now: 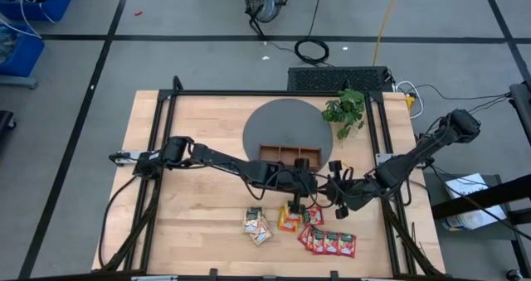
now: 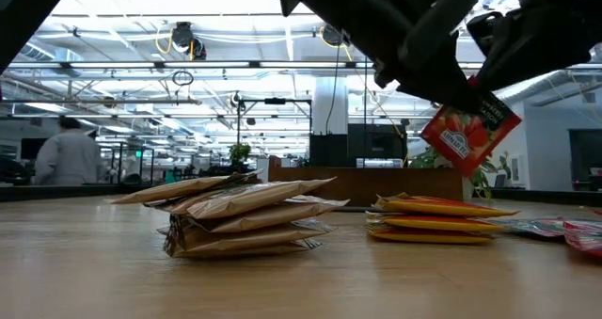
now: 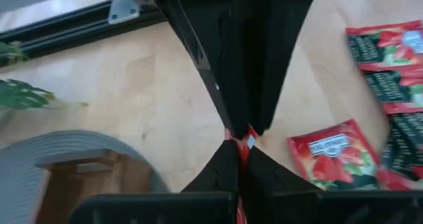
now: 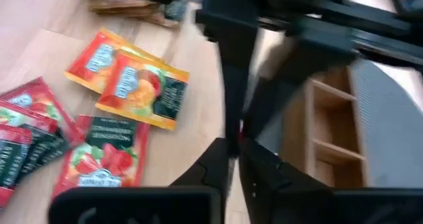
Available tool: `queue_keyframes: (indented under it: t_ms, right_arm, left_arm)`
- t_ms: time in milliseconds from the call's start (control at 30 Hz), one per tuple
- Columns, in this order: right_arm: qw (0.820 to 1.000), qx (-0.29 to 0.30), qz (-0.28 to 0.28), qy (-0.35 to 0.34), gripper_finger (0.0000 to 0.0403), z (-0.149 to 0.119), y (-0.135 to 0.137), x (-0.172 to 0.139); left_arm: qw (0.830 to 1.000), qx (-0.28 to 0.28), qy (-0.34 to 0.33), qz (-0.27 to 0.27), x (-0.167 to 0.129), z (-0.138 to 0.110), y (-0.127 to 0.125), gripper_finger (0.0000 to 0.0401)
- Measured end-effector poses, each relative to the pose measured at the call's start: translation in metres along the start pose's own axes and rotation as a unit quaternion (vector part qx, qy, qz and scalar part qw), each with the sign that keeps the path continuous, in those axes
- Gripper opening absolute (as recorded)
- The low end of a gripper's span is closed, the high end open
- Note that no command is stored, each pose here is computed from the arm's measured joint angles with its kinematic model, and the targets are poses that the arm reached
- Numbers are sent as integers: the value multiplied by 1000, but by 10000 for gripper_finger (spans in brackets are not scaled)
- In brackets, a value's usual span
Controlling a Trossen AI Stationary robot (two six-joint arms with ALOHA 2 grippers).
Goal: Pick & Place Tea
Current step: Put the red tea bag into the left section of the wooden organiser
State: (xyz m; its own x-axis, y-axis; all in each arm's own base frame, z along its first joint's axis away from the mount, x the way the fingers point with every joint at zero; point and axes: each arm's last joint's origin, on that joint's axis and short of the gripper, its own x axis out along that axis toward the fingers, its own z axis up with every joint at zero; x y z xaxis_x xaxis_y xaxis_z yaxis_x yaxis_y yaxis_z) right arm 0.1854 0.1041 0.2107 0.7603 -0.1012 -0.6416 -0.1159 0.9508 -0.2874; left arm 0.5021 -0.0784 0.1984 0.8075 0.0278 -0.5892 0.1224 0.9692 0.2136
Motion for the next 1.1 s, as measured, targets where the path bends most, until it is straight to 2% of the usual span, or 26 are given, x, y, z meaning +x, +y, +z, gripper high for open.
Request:
queue_keyframes:
  t_ms: [100, 267, 467, 600, 700, 900, 967, 1100]
  right_arm:
    - [999, 26, -20, -16, 63, 0, -6, -14]
    - [993, 80, 3, -89, 125, 2, -9, -40]
    - [977, 118, 10, -175, 175, -21, -3, -43]
    - [971, 131, -15, -202, 182, -38, -5, -47]
    - [955, 153, -35, -250, 179, -48, -6, -48]
    - [921, 157, -21, -356, 178, -72, -3, -38]
    - [916, 165, -21, -365, 178, -83, -3, -34]
    - [903, 201, -11, -380, 176, -82, -4, -35]
  left_arm:
    - [1000, 13, 3, 10, 0, 0, 0, 3]
    - [999, 44, -5, 15, 0, 2, -2, 3]
    - [996, 79, -32, 22, -8, 11, 0, 3]
    - [995, 82, -50, 25, -30, 27, 6, 4]
    - [994, 88, -62, 23, -43, 36, 8, 2]
    - [992, 100, -78, 15, -53, 44, 6, 3]
    - [992, 99, -79, 15, -54, 44, 5, 4]
    - [991, 95, -91, 19, -54, 46, 7, 3]
